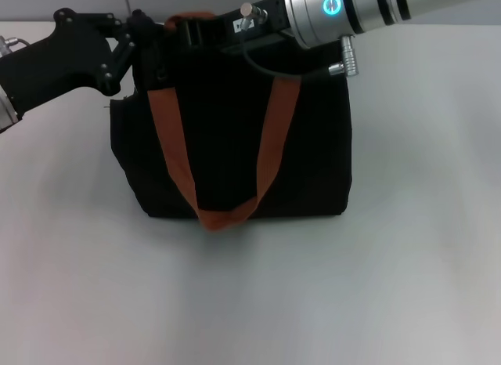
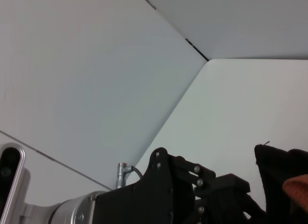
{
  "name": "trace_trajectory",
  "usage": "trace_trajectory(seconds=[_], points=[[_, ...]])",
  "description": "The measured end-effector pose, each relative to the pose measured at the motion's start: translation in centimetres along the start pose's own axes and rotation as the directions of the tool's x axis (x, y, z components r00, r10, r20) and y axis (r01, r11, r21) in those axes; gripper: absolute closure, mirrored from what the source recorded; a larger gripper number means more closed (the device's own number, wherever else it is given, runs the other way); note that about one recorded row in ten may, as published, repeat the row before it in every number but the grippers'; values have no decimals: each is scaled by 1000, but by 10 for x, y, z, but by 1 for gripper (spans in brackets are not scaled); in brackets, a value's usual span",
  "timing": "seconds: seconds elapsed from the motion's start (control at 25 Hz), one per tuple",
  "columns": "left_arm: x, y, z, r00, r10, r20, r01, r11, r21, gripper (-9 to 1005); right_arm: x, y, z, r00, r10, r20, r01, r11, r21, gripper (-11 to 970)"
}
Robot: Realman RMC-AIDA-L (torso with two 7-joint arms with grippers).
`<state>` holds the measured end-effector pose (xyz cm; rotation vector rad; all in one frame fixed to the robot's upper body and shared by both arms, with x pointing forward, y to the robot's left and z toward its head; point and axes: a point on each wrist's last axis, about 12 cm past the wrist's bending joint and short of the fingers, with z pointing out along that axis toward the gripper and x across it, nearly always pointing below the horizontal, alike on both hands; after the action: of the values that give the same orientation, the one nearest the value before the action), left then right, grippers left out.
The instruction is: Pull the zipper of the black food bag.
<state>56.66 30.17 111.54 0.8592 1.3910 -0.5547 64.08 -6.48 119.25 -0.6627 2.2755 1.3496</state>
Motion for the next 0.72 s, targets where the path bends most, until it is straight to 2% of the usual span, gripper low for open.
trace_trajectory(seconds=[0.24,0.44,0.56,0.72], points=[[0,1,-2,1000,1,-3,-1,1000,-3,968,1,-1,-1,1000,-15,0,15,1000,4,699],[0,1,-3,1000,0,-3,0,1000,-3,968,1,-1,-1,1000,-19,1,19,1000,7,913],[1,1,-4,1000,0,-4,0,1000,-5,968,-1,1,-2,999,-34,-5,34,999,17,961],[1,1,-6,1000,-1,-7,1,1000,-10,968,-1,4,-7,999,-38,-14,38,998,40,961]])
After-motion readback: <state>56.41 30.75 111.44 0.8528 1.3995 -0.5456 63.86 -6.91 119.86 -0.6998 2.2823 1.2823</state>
